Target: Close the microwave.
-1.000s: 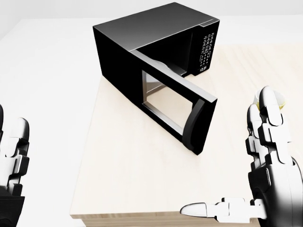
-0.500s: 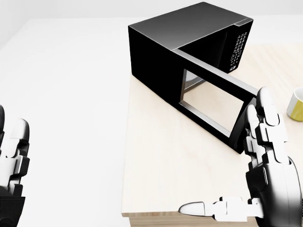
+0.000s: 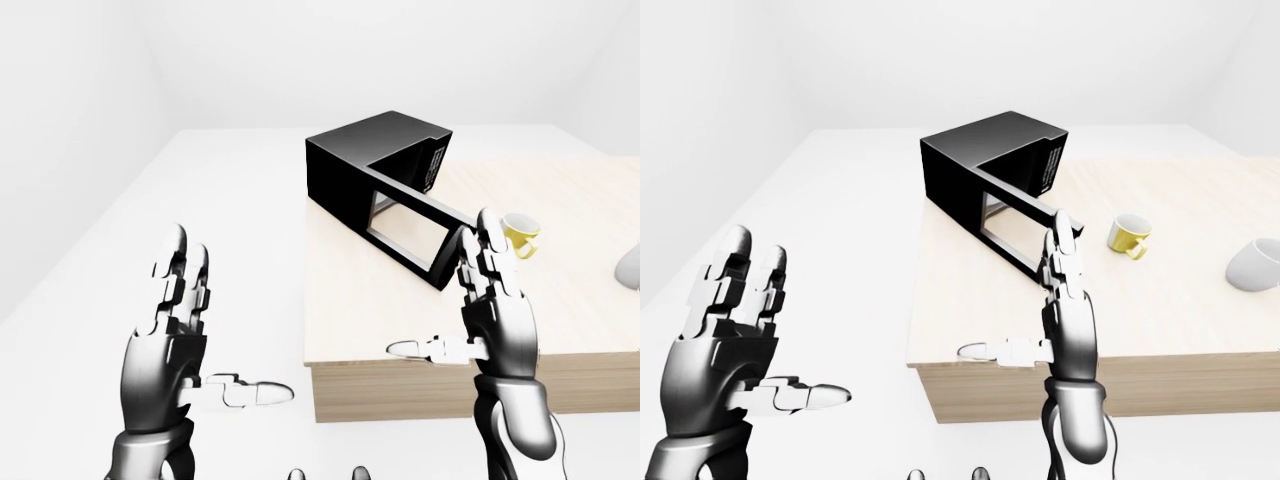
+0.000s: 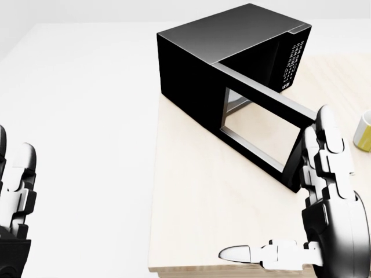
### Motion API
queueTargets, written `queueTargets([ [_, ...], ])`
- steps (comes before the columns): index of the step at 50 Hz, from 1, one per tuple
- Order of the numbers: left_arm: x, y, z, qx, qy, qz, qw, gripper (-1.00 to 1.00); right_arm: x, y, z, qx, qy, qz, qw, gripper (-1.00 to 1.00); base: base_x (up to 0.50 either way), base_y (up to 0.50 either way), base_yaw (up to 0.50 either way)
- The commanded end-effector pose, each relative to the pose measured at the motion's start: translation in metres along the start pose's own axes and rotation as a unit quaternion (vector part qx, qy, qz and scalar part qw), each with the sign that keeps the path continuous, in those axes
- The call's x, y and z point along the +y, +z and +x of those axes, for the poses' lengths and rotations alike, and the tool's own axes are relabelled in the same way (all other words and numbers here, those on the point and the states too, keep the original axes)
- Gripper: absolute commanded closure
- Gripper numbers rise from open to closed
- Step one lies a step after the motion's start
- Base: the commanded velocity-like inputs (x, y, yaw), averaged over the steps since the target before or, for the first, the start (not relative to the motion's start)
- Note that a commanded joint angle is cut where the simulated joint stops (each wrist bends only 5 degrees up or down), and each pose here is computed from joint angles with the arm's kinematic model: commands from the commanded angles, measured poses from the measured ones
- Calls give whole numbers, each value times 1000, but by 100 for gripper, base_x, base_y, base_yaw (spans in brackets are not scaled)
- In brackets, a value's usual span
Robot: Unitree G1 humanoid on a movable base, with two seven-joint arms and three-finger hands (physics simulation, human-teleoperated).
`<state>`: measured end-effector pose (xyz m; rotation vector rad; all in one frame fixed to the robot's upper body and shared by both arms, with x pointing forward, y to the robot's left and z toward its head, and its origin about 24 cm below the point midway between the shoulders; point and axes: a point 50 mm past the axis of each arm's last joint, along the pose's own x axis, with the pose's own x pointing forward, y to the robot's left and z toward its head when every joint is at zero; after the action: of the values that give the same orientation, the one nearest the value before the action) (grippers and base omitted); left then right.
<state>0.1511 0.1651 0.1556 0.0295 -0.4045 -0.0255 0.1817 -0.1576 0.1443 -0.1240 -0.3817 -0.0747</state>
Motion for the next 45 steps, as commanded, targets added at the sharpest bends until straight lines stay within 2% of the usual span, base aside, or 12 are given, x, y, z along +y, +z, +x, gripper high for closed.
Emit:
queueTargets([
  [1,0,5,2,-15,-4,-1,1000,-100,0,5,1,-12,4,-1,1000,-100,50,0,0],
  [27,0,5,1,-14,-2,0,1000,-100,0,2,1,-7,-1,-6,1000,-100,50,0,0],
  [31,0,1,-1,0,2,-3,1000,-100,0,2,1,-6,-5,-5,1000,-100,50,4,0],
  [45,0,-2,-2,7,-4,-16,1000,-100,1,0,0,0,1,-5,1000,-100,0,0,0],
])
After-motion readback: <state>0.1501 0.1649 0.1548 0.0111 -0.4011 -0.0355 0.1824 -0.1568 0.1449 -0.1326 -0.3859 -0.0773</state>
